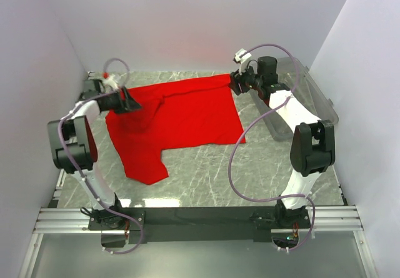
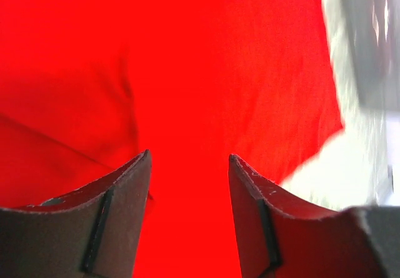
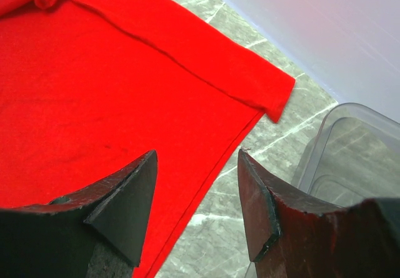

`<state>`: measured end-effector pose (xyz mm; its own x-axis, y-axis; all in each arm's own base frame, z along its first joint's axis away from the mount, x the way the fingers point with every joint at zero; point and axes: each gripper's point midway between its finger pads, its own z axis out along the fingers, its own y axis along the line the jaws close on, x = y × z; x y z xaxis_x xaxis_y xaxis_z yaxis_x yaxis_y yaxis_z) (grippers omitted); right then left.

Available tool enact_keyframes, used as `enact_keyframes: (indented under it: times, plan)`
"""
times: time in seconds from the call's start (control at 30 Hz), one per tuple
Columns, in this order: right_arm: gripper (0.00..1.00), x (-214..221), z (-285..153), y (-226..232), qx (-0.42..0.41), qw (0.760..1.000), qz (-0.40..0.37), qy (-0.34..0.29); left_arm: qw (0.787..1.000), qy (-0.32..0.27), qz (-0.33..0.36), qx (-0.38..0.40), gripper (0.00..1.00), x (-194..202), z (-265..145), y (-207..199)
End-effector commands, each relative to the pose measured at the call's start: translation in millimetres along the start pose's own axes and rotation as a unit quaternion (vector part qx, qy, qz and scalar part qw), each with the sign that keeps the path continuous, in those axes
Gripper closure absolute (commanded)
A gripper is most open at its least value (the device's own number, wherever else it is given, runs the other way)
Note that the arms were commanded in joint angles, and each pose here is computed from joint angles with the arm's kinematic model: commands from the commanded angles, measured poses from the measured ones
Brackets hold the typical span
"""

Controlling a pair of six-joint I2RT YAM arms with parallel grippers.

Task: Fold and stack the t-shirts
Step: Fold the tshirt

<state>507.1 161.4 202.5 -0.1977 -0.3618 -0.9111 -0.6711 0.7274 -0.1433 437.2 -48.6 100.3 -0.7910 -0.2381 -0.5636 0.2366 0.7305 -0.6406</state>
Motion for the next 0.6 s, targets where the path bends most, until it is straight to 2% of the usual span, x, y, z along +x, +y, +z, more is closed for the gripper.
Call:
enact_keyframes:
  times: [0.0,0.07,0.13,0.17,0.4,0.57]
  plan:
    - [0.39,-31,-16,-7,0.012,0.999,-0.021,-0.039,0.995,-0.099,0.02,-0.026,0.42,-73,-26,-9]
    - [0.39,-30,-16,-7,0.011,0.999,-0.019,-0.039,0.995,-0.096,0.006,-0.04,0.39,-86,-16,2]
    - [0.39,-31,-16,-6,0.01,0.999,-0.017,-0.04,0.996,-0.075,-0.016,-0.056,0.39,-81,0,17]
    - [0.39,-32,-16,-6,0.01,0.999,-0.018,-0.04,0.996,-0.076,-0.013,-0.053,0.39,-89,3,16]
    - [0.39,-30,-18,-7,0.013,0.999,-0.018,-0.036,0.998,-0.03,-0.034,-0.035,0.4,-83,52,24]
    - [0.39,-29,-18,-6,0.013,0.999,-0.018,-0.034,0.998,-0.024,-0.046,-0.039,0.4,-79,74,30]
